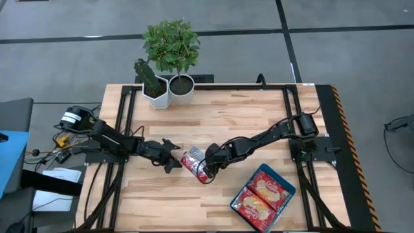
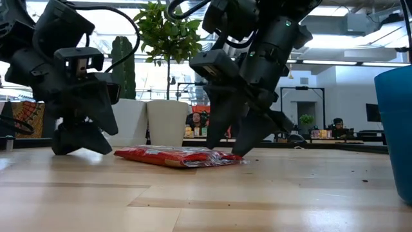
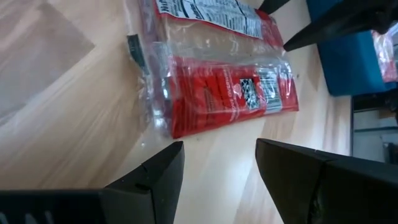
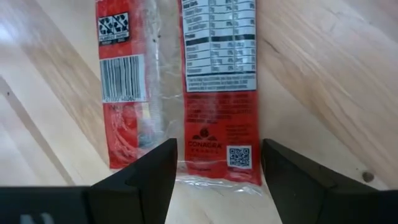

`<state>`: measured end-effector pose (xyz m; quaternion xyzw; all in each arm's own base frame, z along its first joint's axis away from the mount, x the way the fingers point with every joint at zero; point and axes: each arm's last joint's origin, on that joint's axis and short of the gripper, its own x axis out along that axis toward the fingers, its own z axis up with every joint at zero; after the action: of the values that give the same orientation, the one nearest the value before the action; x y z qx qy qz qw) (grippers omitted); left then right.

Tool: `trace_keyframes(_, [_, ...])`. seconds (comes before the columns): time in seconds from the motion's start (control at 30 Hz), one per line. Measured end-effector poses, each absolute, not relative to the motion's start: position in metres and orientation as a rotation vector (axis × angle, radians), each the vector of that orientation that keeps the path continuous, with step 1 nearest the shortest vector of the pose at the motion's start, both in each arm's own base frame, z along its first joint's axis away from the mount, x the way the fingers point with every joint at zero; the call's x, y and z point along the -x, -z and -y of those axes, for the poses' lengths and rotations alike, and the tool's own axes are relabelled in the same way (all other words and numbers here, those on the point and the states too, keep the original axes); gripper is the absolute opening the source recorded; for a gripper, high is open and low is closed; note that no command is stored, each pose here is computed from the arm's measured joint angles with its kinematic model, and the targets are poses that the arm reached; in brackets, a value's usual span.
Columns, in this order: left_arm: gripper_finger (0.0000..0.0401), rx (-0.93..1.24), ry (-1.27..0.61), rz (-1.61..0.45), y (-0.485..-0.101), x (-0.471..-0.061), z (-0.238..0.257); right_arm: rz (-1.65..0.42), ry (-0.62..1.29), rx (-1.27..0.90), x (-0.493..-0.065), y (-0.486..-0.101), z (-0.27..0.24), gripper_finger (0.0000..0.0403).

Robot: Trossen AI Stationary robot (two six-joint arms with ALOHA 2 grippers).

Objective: Sort popcorn bags into baskets
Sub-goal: Put the red popcorn bag into the blue bin

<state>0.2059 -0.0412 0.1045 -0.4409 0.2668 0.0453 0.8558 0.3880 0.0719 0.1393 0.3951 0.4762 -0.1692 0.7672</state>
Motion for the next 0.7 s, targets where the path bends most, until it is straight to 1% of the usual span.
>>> trace_keyframes(0.13, [0.0189, 0.88, -0.09, -0.573, -0.104, -0.218, 0.044, -1.043, 0.338, -0.84, -0.388, -0.139, -0.072, 0.0251])
trace_keyframes(0.2, [0.0189, 0.866, -0.1, -0.568, -0.104, -0.224, 0.044, -1.053, 0.319, -0.832, -0.388, -0.139, -0.072, 0.0239])
trace_keyframes(0.27, [0.0189, 0.858, -0.108, -0.563, -0.104, -0.228, 0.045, -1.061, 0.311, -0.831, -0.391, -0.131, -0.073, 0.0218])
trace_keyframes(0.43, [0.0189, 0.849, -0.11, -0.574, -0.102, -0.235, 0.046, -1.089, 0.274, -0.857, -0.394, -0.121, -0.072, 0.0134])
trace_keyframes(0.63, [0.0189, 0.849, -0.11, -0.577, -0.102, -0.236, 0.046, -1.073, 0.248, -0.845, -0.396, -0.124, -0.072, 0.0021])
trace_keyframes(0.7, [0.0189, 0.85, -0.11, -0.577, -0.102, -0.236, 0.046, -1.069, 0.235, -0.84, -0.396, -0.126, -0.069, 0.0011])
